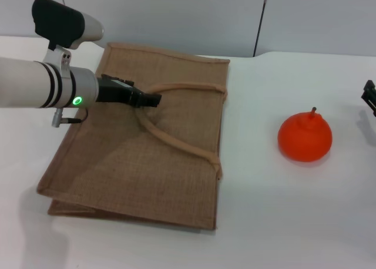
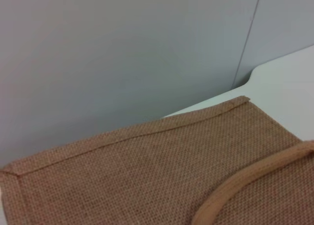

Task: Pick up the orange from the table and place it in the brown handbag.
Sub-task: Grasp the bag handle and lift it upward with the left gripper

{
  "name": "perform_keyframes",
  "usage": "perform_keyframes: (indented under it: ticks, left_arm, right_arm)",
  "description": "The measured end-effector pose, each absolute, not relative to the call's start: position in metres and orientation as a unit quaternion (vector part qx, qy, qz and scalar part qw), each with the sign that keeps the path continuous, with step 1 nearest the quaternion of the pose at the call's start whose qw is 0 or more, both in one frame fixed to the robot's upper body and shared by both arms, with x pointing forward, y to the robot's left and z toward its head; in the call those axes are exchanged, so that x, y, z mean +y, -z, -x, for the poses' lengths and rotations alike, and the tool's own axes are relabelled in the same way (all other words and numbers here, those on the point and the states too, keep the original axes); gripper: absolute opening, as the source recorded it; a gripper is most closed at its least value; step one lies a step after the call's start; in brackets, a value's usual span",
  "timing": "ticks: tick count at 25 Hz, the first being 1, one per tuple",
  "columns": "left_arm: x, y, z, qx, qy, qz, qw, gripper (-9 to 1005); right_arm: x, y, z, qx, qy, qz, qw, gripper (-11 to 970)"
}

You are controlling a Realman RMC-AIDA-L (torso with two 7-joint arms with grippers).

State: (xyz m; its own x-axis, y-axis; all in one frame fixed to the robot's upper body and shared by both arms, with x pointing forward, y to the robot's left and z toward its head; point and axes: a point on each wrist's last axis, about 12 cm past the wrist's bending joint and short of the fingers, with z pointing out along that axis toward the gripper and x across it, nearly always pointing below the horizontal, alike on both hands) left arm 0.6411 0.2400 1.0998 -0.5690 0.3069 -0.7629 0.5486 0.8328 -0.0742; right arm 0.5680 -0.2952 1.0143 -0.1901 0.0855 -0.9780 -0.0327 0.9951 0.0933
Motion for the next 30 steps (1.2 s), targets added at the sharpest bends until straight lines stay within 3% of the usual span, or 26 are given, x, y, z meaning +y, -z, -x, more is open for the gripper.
perform_keyframes:
  ticks: [30]
  left_arm:
    - [0.229,-1.090,-0.647,0.877,0.145,-0.256,0.381,823]
  right_arm:
    - [-0.291,-1.016,-0.571,0.768,-0.051,-0.015,0.638,897]
